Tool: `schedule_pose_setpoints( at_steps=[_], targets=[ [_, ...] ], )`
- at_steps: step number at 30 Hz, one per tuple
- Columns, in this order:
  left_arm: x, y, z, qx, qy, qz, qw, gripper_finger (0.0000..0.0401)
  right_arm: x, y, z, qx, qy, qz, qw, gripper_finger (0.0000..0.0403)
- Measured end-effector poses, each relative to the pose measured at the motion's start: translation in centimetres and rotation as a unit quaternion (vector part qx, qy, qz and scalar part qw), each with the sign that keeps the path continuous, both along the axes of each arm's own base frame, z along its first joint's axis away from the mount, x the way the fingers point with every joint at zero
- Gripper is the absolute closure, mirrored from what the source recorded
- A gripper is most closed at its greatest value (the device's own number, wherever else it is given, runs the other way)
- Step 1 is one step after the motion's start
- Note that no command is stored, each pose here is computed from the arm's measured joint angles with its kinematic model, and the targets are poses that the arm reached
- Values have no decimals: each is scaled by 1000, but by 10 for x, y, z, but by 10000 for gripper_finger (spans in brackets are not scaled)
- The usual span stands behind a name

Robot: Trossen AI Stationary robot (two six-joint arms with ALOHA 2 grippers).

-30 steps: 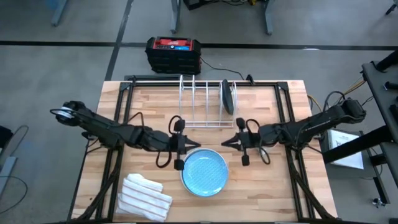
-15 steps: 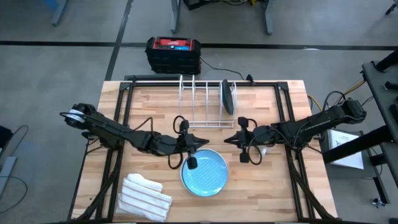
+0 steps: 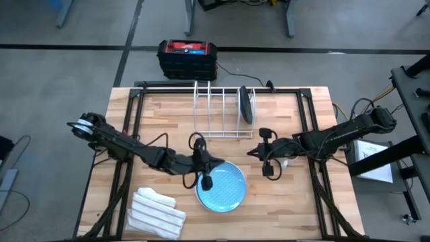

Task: Sort dishes
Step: Put the blue plate in the dish rack

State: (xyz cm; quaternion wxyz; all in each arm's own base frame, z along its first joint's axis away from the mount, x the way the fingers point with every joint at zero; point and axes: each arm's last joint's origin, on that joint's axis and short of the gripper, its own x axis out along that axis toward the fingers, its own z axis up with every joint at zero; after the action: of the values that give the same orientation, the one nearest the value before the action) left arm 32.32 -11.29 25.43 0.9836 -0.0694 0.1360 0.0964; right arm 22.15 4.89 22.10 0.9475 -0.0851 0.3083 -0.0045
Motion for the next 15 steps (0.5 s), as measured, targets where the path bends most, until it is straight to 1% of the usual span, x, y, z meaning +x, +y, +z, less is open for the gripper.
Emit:
schedule_pose_setpoints(
  at_steps=[3,6,9,11,15],
  targets=[
    [-7,-11,-9,-27,36,-4,999,401,-10,0,-2,37,37,-18,998,401],
    [-16,-22,-16,-42,71,-10,997,401,-17,4,-1,74,56,-2,996,401],
    [-21,-33,-23,-57,91,-17,994,401,-19,9,2,105,53,18,993,401],
    [-23,-40,-28,-65,106,-33,992,401,-18,11,3,121,46,23,991,401],
    [-26,-51,-46,-64,149,-41,986,401,-12,14,4,159,25,3,987,400]
  ],
)
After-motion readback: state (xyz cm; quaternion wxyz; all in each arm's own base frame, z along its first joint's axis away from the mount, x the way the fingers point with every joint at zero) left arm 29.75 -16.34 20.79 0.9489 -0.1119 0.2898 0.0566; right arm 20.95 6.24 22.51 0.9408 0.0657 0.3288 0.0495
